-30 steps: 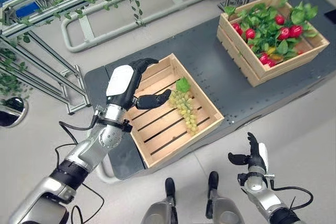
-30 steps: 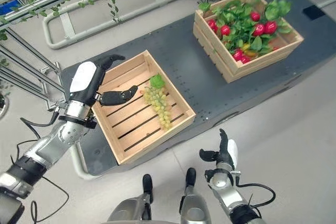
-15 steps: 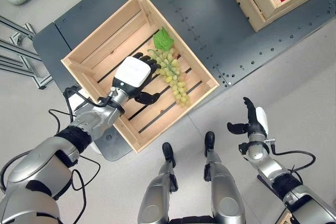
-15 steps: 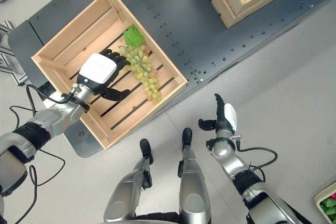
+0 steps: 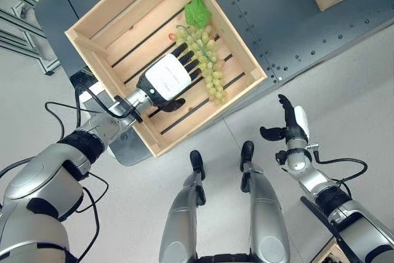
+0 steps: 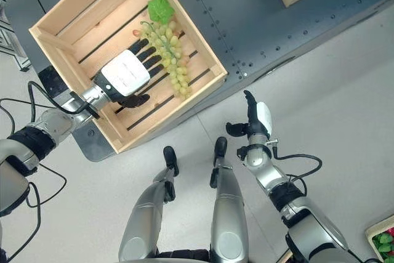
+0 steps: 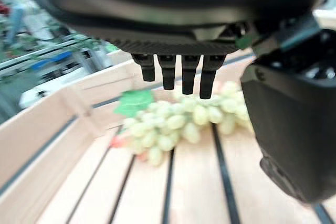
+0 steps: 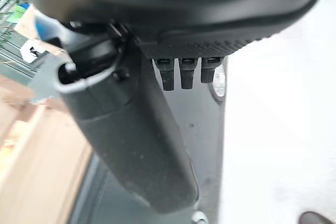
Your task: Pick up the fruits from the basket on one side to the basket on the other side
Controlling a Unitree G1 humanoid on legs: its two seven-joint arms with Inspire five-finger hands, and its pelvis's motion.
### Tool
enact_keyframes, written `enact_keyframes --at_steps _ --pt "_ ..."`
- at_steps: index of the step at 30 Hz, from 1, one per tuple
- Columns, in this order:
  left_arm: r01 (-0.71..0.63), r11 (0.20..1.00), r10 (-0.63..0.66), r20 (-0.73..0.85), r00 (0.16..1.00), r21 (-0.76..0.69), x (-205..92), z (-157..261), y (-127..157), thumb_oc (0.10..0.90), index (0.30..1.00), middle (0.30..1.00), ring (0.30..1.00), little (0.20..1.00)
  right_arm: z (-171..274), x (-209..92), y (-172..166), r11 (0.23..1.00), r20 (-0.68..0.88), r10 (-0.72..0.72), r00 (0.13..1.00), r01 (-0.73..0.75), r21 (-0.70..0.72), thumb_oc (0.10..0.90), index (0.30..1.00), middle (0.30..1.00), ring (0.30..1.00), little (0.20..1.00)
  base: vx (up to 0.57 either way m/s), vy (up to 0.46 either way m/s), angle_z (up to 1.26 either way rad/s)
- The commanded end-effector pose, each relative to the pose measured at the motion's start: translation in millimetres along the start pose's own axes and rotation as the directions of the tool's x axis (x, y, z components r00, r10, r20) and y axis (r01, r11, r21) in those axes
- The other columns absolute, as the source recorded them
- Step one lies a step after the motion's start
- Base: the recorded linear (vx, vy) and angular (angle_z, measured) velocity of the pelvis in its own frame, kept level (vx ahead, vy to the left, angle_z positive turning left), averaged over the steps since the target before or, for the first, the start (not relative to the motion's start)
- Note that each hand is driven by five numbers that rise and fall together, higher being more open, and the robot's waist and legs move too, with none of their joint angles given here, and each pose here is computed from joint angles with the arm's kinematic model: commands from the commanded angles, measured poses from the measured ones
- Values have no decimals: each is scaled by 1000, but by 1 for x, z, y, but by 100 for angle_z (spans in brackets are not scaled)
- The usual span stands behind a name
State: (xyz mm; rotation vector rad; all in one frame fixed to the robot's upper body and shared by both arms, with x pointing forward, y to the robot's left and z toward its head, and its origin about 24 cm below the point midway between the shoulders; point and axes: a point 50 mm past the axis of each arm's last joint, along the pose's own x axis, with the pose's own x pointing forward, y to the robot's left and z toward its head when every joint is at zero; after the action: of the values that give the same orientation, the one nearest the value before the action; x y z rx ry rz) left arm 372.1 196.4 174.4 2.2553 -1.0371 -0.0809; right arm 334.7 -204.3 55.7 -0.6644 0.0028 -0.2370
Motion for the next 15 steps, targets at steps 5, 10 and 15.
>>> enact_keyframes --at_steps 5,10,15 --pt "-244 952 248 -1 969 183 14 -58 45 800 900 900 900 900 24 10 -9 999 96 -30 995 27 29 800 900 900 900 900 0 0 0" --pt "-405 891 402 58 914 205 17 -59 59 800 900 900 900 900 22 8 -5 999 86 -31 996 28 37 800 900 900 900 900 -6 -37 -2" --pt "-497 844 486 100 868 203 19 -58 68 800 900 900 900 900 20 7 -3 999 74 -26 997 24 40 800 900 900 900 900 -3 -17 -2"
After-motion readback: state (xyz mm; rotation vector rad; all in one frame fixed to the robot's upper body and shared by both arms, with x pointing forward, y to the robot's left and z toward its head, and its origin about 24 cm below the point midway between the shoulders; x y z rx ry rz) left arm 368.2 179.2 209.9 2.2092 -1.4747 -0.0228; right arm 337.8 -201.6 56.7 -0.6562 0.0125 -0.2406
